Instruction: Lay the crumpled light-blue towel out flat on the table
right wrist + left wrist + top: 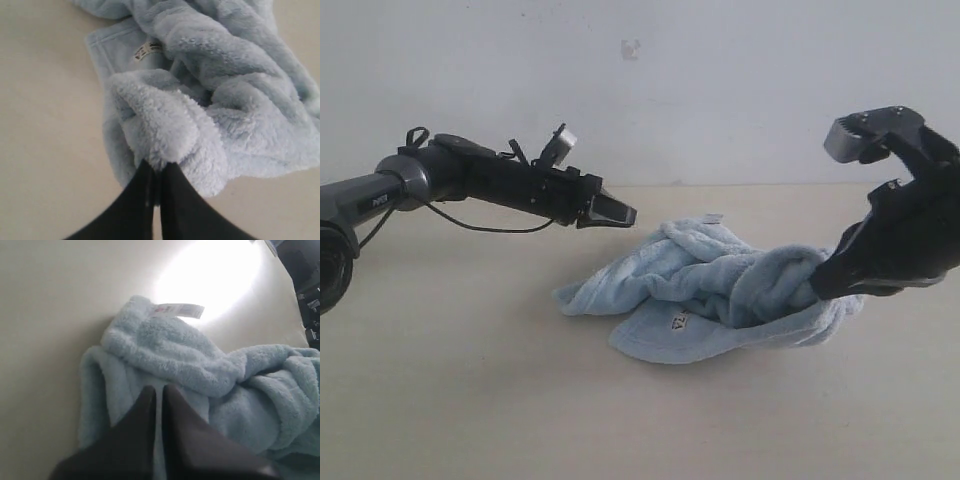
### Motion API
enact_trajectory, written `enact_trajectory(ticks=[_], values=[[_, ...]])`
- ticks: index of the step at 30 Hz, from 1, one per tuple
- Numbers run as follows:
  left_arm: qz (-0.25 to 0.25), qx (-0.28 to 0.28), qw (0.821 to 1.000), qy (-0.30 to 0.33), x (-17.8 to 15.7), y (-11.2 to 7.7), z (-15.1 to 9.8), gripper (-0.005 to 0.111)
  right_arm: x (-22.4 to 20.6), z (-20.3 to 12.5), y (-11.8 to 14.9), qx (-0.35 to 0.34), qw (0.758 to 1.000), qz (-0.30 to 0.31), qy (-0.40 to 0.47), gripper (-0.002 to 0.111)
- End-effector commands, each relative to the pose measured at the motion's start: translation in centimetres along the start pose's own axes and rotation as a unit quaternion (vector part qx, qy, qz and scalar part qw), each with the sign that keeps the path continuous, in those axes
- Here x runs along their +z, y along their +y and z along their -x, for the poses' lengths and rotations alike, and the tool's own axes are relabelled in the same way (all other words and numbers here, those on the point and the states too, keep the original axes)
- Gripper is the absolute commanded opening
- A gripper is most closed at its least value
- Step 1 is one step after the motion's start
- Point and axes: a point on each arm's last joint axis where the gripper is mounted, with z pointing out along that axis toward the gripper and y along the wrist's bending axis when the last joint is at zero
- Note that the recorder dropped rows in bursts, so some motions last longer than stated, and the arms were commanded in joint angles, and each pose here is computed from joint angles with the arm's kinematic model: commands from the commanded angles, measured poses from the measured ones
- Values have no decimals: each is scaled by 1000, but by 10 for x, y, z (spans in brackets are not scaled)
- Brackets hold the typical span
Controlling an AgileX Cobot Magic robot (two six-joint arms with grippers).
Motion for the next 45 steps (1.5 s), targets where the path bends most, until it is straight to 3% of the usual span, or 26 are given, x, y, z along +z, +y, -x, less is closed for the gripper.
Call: enact_trajectory(ticks=[1, 11, 14, 19, 22, 30, 37, 42, 45], values=[[30, -2, 998, 53, -10, -2, -7, 4, 5, 5, 26, -49, 998, 32, 5, 0], [52, -17, 997, 63, -31, 1, -10, 7, 9, 6, 39, -76, 996, 41, 10, 0], [60, 10, 996, 64, -37, -6, -3, 22, 9, 7, 39, -76, 996, 38, 7, 0], [102, 18, 990, 96, -47, -13, 1, 63, 9, 7, 38, -75, 997, 34, 3, 0], [107, 10, 988, 110, -44, -11, -5, 70, 9, 7, 38, -75, 997, 34, 3, 0], [89, 15, 986, 143, -27, -10, -25, 63, 9, 7, 38, -75, 997, 35, 4, 0], [80, 13, 983, 164, -10, -16, -34, 35, 9, 7, 38, -75, 996, 36, 5, 0], [145, 1, 969, 202, -31, -10, -33, 4, 9, 6, 39, -74, 996, 42, 10, 0], [185, -40, 962, 198, -56, -6, -30, 4, 9, 6, 40, -73, 996, 48, 13, 0]])
